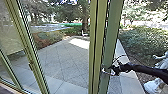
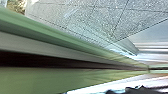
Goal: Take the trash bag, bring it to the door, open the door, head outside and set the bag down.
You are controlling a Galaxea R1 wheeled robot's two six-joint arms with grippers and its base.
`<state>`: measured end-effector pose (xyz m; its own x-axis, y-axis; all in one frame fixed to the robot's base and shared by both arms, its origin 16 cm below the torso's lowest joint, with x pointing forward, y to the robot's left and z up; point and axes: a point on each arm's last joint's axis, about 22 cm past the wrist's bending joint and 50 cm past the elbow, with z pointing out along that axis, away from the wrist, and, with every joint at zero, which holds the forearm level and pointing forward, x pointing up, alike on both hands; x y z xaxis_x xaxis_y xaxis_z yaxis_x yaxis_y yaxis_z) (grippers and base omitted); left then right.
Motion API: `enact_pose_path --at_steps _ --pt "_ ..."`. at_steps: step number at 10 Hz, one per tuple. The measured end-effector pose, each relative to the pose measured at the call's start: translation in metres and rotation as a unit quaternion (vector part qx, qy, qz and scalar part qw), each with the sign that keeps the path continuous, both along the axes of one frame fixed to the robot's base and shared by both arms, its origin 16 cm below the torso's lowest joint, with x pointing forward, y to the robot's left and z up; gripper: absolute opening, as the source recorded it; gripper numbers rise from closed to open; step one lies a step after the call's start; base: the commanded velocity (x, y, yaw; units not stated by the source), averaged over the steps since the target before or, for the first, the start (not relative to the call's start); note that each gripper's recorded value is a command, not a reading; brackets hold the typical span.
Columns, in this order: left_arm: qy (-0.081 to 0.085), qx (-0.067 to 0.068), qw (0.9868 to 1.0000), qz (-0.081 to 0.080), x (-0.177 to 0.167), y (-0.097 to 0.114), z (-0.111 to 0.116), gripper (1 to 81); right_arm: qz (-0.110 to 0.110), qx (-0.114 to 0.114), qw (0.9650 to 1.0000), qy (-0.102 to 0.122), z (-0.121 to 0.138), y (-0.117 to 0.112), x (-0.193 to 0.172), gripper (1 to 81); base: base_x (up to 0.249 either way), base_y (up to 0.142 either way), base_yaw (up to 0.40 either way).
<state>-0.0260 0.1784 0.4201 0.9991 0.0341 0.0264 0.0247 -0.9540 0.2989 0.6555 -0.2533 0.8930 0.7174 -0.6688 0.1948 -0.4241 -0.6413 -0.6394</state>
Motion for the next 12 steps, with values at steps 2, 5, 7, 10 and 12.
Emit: enact_pose_path --at_steps 2,5,7,10,12 --pt "0.0 0.0 1.0 0.0 0.0 -0.001 0.0 1.0 0.009 -0.019 0.9998 -0.005 0.01 -0.009 0.004 81.1 0.0 0.0 0.0" --pt "0.0 -0.003 1.0 0.0 0.0 -0.006 0.0 1.0 0.02 -0.039 0.999 -0.014 0.033 -0.021 0.011 81.1 0.0 0.0 0.0" --pt "0.0 -0.003 1.0 0.001 0.001 -0.006 0.0 1.0 0.025 -0.047 0.9983 -0.023 0.049 -0.023 0.018 81.1 0.0 0.0 0.0" --pt "0.0 -0.004 1.0 0.0 0.0 -0.006 0.001 1.0 0.033 -0.073 0.996 -0.039 0.076 -0.029 0.029 81.1 0.0 0.0 0.0" --pt "0.0 -0.003 1.0 0.001 0.001 -0.006 0.001 1.0 0.048 -0.11 0.9915 -0.05 0.085 -0.038 0.033 81.1 0.0 0.0 0.0"
